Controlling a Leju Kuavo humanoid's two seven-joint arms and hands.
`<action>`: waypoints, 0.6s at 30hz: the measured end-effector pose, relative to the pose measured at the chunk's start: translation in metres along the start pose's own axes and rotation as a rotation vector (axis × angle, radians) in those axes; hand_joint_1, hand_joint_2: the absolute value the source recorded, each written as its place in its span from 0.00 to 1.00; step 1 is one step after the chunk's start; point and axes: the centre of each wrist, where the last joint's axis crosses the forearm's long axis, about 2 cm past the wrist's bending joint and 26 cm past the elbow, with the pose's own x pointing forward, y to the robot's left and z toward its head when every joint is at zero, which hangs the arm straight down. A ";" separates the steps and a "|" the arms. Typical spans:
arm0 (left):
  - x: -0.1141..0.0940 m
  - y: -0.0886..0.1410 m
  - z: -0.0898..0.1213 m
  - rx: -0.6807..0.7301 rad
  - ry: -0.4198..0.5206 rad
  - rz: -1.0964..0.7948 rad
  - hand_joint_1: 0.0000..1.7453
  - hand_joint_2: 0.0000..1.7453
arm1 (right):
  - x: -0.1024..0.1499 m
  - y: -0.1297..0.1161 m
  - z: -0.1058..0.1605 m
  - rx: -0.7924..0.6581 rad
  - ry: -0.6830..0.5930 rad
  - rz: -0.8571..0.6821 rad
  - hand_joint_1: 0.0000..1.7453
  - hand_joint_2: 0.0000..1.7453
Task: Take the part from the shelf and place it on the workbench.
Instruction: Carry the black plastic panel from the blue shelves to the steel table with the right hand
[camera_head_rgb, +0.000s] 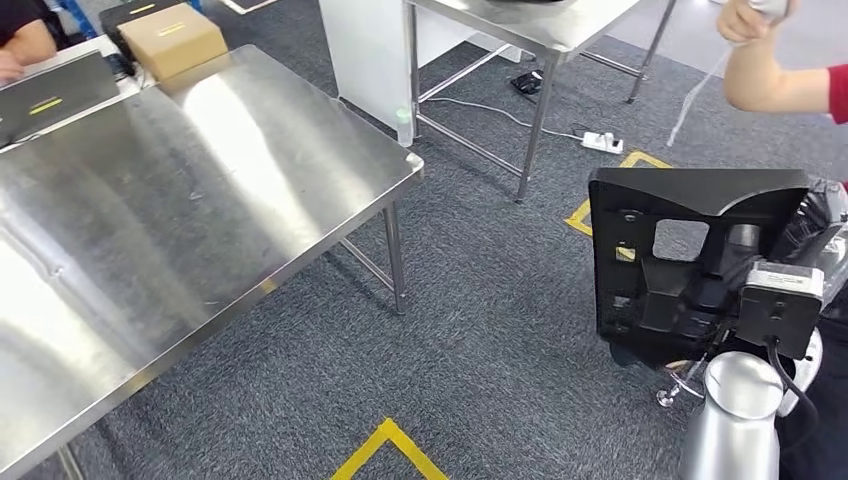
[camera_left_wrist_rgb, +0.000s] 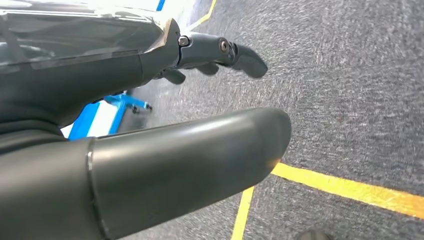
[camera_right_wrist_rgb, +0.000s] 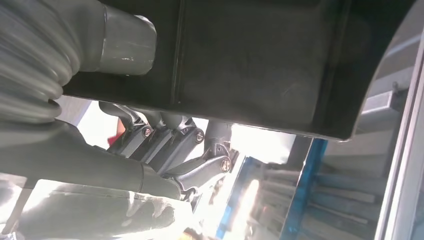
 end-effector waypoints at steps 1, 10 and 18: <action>0.000 0.001 0.000 0.012 -0.001 0.011 0.00 0.00 | 0.000 0.000 0.001 0.003 0.001 0.001 1.00 1.00; 0.017 0.036 -0.018 0.160 -0.200 0.148 0.00 0.00 | 0.003 0.003 0.007 0.043 -0.003 0.023 1.00 1.00; 0.045 0.081 -0.037 0.158 -0.525 0.485 0.00 0.00 | 0.007 -0.015 0.032 0.071 0.018 0.044 1.00 1.00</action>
